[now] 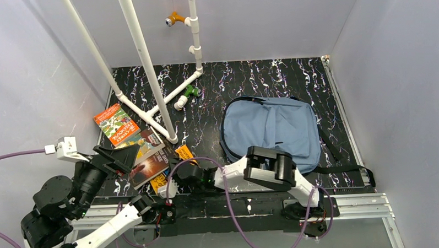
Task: Pack the student bag
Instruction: Pick up the book from the center of the board.
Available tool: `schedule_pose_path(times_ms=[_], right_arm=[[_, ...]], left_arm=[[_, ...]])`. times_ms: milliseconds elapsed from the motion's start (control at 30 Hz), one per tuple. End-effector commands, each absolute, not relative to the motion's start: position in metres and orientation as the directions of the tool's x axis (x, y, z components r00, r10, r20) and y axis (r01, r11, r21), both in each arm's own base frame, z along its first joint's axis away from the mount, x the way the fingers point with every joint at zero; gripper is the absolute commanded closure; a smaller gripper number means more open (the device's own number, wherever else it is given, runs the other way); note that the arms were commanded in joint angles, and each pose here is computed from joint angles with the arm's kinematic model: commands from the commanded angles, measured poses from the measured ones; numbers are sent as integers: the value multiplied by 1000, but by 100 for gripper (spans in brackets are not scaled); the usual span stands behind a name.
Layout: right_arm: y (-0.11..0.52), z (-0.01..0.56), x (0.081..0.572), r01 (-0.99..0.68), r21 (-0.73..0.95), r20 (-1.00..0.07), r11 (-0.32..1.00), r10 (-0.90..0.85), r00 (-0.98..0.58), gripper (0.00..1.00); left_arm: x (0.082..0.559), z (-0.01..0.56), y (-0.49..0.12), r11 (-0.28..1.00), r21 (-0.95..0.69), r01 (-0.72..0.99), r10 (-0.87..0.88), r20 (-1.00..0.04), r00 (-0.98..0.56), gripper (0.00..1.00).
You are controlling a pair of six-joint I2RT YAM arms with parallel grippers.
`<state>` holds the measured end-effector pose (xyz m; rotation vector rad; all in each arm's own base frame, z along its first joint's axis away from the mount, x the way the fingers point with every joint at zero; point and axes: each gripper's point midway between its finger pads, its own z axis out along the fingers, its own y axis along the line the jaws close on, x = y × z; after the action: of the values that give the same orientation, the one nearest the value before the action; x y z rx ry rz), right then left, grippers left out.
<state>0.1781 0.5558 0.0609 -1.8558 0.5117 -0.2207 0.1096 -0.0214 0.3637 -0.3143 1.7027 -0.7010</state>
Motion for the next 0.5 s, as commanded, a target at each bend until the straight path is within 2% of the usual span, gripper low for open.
schedule_pose_path(times_ms=[0,67,200,333,467], right_arm=[[521,104,167,-342,-909,-184,-240,-504,844,99],[504,117,159,-413,-871,-234,-267,-515,825,99],[463,148,147,-550,-815,-387,-180,-537,750,99],[423,163,150,-646,-761,-496,-57,-590,637,99],[393,174,155,-817,-562,-709,129,-583,396,99]], left_arm=[[122,369,-37,781,-602,163,-554,-790,-264,2],[125,371,-40,786,-596,167,-546,-795,-265,2],[133,369,-52,794,-584,171,-529,-801,-279,2],[143,362,-71,793,-581,182,-513,-799,-314,2],[152,348,-94,795,-578,184,-486,-788,-377,2]])
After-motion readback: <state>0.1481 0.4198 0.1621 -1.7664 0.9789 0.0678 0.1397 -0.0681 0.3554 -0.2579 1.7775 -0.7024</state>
